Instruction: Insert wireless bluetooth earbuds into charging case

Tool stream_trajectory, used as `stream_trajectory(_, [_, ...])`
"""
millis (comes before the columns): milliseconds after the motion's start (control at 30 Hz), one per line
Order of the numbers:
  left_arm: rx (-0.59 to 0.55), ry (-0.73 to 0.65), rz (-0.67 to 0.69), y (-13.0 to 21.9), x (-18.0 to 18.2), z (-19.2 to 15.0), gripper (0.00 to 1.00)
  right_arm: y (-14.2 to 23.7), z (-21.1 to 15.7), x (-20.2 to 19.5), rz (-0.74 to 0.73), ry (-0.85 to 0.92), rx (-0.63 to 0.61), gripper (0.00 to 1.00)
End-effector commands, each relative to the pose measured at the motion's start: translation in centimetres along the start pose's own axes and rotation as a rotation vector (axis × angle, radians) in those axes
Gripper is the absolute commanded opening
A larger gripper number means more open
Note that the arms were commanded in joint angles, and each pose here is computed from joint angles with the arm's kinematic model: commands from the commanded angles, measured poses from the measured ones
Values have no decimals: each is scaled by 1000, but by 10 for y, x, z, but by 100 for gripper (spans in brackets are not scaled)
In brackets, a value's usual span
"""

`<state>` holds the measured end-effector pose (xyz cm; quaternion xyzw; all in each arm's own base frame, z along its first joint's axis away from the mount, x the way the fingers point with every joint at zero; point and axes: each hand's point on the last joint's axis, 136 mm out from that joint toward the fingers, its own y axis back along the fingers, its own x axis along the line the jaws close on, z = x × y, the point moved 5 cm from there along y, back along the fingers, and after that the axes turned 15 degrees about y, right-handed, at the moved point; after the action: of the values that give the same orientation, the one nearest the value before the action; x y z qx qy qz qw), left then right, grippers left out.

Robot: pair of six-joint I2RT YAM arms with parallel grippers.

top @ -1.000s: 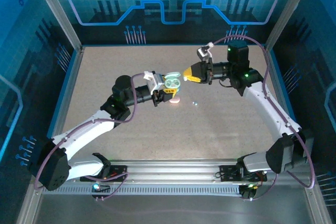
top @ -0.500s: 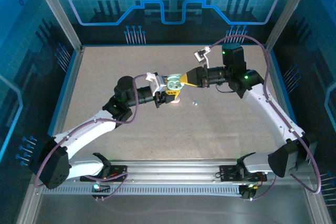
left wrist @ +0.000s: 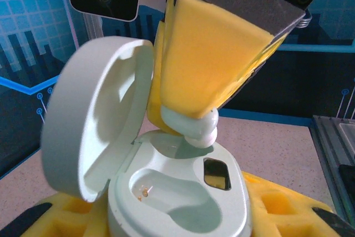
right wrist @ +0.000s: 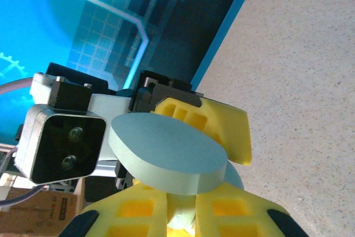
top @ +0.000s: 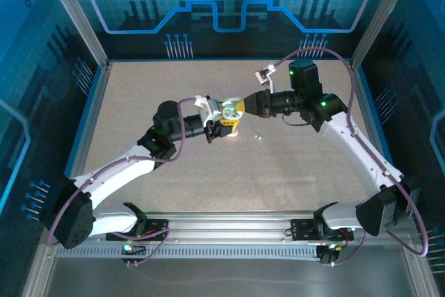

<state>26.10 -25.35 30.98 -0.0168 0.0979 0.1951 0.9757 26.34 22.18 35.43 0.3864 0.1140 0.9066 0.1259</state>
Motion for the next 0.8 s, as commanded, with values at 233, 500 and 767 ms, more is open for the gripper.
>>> stream_trajectory(233, [-55,-16,-65,-5,-11,16,27,-1,2,14,-178,169,-38,18])
stream_trajectory(500, [-76,4,-71,-5,-11,18,27,0,-2,14,-259,223,4,23])
stream_trajectory(767, [-76,11,-71,-6,-11,17,27,3,-3,16,-303,253,18,28])
